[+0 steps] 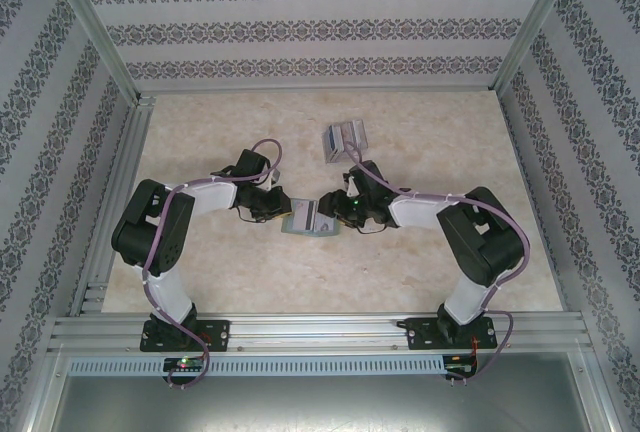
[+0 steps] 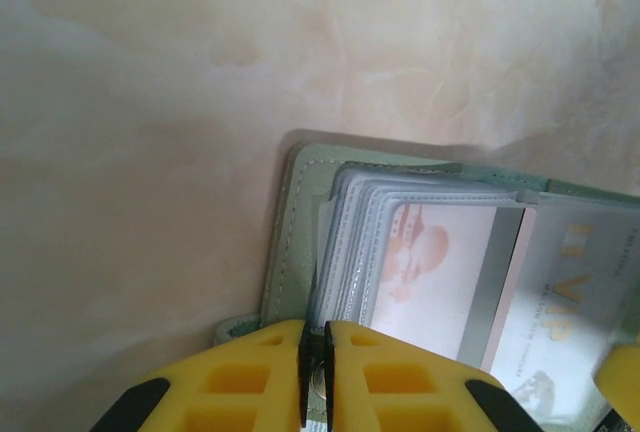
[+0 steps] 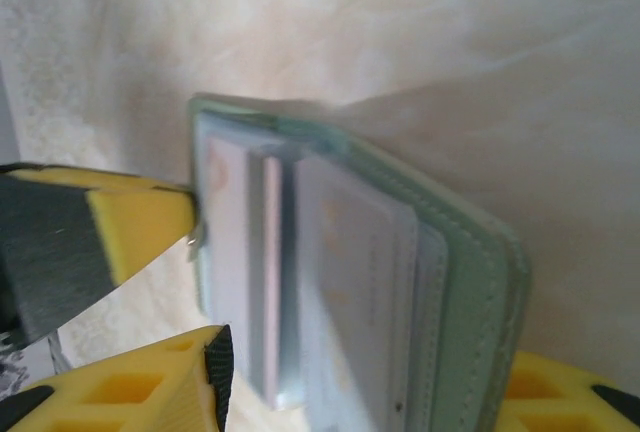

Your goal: Put the credit cards into the card holder

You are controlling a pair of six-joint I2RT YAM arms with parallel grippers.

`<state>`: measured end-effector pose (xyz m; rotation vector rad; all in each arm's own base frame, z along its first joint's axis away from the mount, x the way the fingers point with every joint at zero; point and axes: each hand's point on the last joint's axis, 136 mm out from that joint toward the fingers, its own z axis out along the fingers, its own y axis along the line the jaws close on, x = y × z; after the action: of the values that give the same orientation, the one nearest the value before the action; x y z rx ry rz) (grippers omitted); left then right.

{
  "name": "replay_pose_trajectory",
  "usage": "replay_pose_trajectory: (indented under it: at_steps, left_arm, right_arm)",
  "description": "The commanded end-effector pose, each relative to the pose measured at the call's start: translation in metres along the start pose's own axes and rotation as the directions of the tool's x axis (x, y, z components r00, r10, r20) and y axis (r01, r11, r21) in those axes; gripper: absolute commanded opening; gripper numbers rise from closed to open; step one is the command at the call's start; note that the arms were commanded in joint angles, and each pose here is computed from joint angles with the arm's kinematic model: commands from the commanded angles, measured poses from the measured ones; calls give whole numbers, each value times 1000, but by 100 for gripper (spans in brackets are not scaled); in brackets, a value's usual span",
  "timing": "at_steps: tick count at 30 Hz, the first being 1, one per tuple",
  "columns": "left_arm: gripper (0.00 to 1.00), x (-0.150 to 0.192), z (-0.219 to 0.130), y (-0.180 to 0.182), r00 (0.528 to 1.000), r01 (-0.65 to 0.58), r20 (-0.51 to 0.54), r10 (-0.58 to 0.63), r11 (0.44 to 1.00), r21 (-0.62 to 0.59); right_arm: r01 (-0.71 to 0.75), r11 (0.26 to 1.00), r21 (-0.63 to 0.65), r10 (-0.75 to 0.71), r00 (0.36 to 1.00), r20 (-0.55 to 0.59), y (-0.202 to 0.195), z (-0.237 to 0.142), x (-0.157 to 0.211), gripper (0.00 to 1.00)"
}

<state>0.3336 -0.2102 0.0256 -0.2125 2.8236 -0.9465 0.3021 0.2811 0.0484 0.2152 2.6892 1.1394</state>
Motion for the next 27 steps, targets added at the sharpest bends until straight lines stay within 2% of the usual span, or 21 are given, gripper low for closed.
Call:
replay_pose_trajectory:
  at_steps: [1, 7, 15, 24, 27]
  left_arm:
    - [15, 16, 1, 14, 999, 22, -43, -24, 999, -49]
    - [15, 15, -1, 12, 999, 21, -37, -23, 999, -44]
    - [15, 16, -9, 2, 1000, 12, -25, -12, 1000, -8]
    - [0, 23, -28, -12, 998, 58, -23, -55, 993, 104]
    - [0, 32, -31, -10, 997, 71, -42, -66, 990, 118]
  right_arm:
    - [70, 992, -105, -66, 997, 36, 45, -15, -9, 52]
    - [111, 987, -117, -109, 994, 23, 66, -12, -8, 52]
    - [102, 992, -79, -104, 994, -28, 55, 19, -9, 53]
    - [143, 989, -33, -145, 984, -99, 57, 39, -5, 53]
    - [159, 987, 1, -158, 981, -116, 53, 42, -5, 53]
